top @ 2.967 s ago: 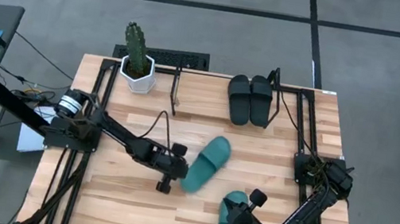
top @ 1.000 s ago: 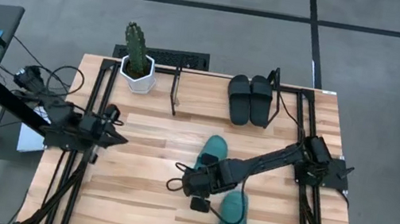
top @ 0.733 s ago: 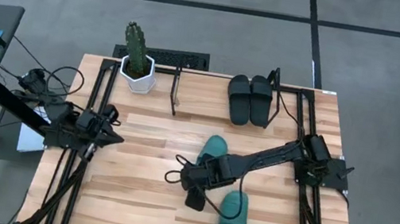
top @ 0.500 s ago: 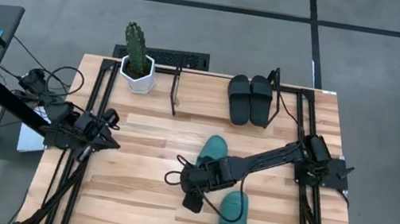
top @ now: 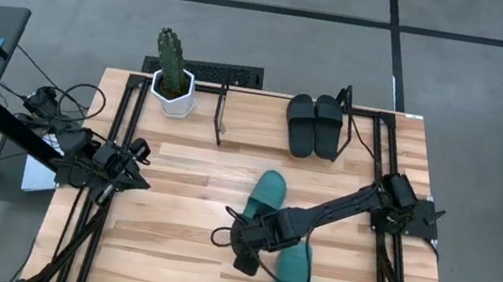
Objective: Pick and place slides into the shelf
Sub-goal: Put the top green slide on the shelf
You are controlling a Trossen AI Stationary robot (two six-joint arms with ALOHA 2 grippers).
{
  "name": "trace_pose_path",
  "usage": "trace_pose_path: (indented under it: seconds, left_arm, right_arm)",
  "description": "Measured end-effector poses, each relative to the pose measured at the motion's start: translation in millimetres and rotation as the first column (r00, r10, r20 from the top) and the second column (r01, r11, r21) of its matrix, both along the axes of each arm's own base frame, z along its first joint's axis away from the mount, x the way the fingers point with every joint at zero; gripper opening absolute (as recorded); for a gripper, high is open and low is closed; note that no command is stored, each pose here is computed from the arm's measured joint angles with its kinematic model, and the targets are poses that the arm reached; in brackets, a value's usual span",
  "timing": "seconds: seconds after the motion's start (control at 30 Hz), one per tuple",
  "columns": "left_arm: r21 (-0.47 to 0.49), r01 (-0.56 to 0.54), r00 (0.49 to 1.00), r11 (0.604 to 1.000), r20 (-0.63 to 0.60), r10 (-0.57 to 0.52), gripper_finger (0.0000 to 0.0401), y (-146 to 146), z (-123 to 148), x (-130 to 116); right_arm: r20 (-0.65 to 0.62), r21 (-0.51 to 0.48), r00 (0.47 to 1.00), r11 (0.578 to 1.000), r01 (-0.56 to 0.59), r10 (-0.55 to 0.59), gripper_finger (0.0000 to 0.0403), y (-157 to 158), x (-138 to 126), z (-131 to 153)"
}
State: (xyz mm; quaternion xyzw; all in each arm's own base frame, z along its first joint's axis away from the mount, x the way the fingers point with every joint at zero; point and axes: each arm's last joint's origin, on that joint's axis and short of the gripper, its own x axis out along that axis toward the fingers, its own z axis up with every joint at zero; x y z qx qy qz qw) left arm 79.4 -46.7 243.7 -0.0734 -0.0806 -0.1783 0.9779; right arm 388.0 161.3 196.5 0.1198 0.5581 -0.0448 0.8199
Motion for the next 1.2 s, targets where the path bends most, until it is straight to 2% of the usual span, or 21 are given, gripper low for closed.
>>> trace_pose_path:
  seconds: [0.2,0.33,0.6,1.2]
  left_arm:
    - [0.002,0.001,1.000,1.000,-0.009,-0.001,0.0000,-0.1,-0.9,0.1]
    - [0.000,0.001,1.000,1.000,-0.009,-0.001,0.0000,-0.1,-0.8,0.1]
    - [0.001,0.002,1.000,1.000,-0.011,-0.002,0.0000,-0.3,-0.9,0.4]
    - [0.002,0.001,1.000,1.000,-0.011,-0.001,0.0000,-0.3,-0.9,0.4]
  right_arm:
    - [-0.004,0.011,1.000,1.000,0.013,-0.013,0.0276,-3.6,-3.5,-19.0]
    - [0.002,0.016,1.000,1.000,0.015,-0.015,0.0276,-5.2,-2.6,-19.6]
    - [-0.093,0.063,0.995,0.998,-0.018,0.024,0.0276,-0.6,6.6,-62.0]
    - [-0.105,0.102,0.991,0.993,-0.067,0.078,0.0276,-20.8,14.4,-64.2]
